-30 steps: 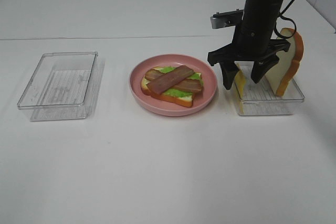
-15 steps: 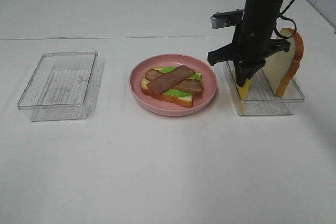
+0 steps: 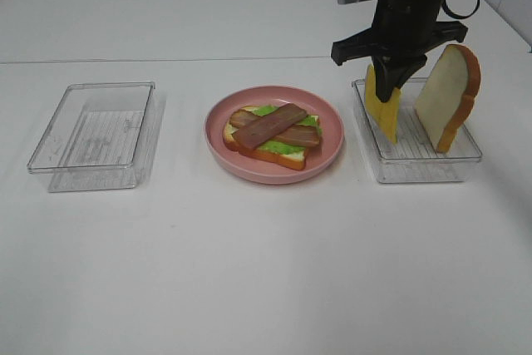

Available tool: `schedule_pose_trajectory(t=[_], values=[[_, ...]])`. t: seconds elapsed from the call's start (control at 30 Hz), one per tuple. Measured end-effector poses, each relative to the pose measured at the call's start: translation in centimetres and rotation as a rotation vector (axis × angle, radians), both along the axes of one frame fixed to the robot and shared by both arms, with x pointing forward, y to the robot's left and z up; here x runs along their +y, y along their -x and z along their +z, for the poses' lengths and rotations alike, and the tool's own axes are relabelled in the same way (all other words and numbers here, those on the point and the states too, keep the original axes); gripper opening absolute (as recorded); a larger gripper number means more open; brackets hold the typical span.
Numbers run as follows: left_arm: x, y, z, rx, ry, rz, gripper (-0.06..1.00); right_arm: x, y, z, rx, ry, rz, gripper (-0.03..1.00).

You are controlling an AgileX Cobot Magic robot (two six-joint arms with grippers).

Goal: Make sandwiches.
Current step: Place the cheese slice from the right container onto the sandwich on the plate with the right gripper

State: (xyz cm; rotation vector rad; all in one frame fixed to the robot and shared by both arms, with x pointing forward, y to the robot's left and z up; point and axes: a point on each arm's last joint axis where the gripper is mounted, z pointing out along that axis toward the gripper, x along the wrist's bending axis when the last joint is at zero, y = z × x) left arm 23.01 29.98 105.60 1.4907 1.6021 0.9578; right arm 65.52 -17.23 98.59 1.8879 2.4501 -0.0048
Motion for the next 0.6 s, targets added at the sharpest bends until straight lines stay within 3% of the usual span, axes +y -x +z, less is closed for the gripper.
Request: schedule_pose_trajectory(t=[0.23,0.53,0.6], values=[[0.0,0.0,0.0,0.0,0.0,0.0,0.98,0.8,-1.2,3.4,-0.109,-0.078,-0.002,0.03],[0.0,0.0,0.0,0.0,0.0,0.0,0.98,3.0,-0.8,4.5,-0.112,-0.183,0.046,0.03],[0.0,0.0,0.0,0.0,0.0,0.0,0.98,5.2,0.1,4.5,-0.099,-0.211,0.088,0.03]])
